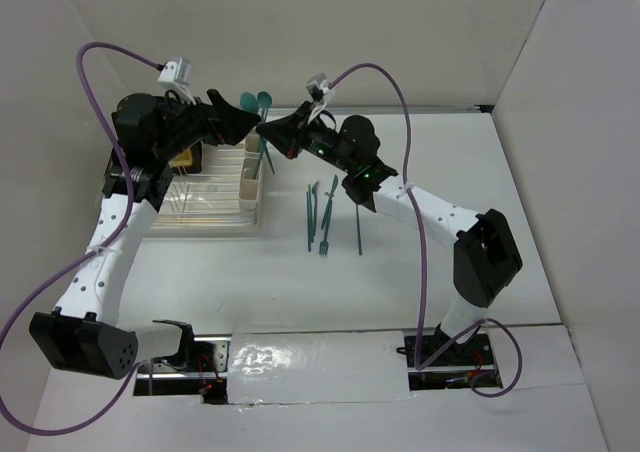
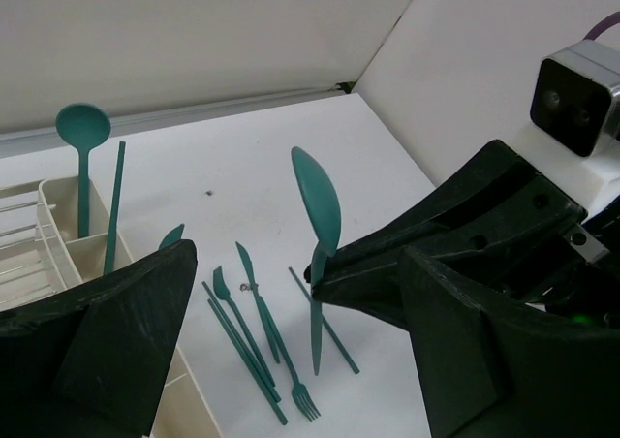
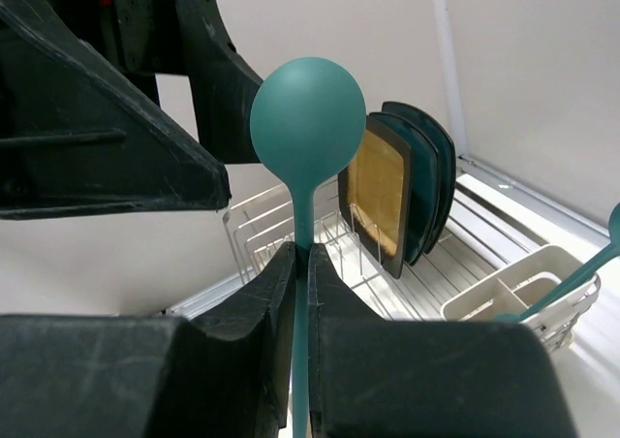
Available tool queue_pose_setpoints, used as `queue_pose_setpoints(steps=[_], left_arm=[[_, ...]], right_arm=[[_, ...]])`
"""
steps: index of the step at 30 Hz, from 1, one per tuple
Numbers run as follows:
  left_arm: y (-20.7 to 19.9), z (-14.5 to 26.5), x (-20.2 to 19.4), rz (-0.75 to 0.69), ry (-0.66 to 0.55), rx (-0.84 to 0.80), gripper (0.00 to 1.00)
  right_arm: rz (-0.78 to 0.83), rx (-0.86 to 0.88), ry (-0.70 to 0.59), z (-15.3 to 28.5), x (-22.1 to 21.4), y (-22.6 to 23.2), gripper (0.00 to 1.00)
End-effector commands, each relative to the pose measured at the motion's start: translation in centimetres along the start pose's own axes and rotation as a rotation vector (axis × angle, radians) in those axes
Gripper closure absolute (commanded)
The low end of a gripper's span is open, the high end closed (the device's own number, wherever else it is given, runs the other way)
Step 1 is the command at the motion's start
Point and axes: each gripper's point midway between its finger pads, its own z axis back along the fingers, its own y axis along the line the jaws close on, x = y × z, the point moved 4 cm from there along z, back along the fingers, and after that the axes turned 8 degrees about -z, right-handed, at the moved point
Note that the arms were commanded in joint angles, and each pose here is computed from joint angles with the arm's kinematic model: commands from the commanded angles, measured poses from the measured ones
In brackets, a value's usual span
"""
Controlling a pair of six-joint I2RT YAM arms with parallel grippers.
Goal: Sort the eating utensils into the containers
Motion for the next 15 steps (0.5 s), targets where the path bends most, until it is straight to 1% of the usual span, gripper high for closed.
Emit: queue_pose_setpoints(steps=[1, 7, 9, 10, 11, 13, 14, 15], left_arm=[[-0.9, -0.2, 2.1, -0.026, -0.076, -0.047, 0.03], [-1.1, -1.5, 1.6, -0.012, -0.073, -0.061, 0.12], [-0.7, -2.3, 1.3, -0.011, -0.070, -0.034, 0.19], [-1.1, -2.4, 1.2, -0.011, -0.067, -0.044, 0.19], [-1.2, -2.6, 1.2, -0.011, -0.065, -0.042, 0.22], [-1.2, -2.9, 1.0, -0.018, -0.064, -0.030, 0.28], [-1.3, -3.1, 0.9, -0.016, -0.061, -0.029, 0.38], [-1.2, -3.2, 0.8, -0.021, -0.062, -0.020, 0.42]], right_arm=[[0.029, 0.033, -0.019, -0.4, 1.2, 1.8, 1.00], [0.014, 0.030, -0.007, -1.1, 1.0, 2.7, 1.00], [0.010, 0.028, -0.007, -1.5, 1.0, 2.9, 1.00], [0.009, 0.026, -0.003, -1.6, 0.8, 2.8, 1.00], [0.007, 0.019, -0.006, -1.7, 0.9, 2.9, 1.00], [0.002, 0.021, 0.003, -1.9, 0.7, 3.0, 1.00], [-0.003, 0.014, -0.006, -2.1, 0.9, 3.0, 1.00], [-0.008, 0.011, 0.004, -2.0, 0.7, 3.1, 1.00]])
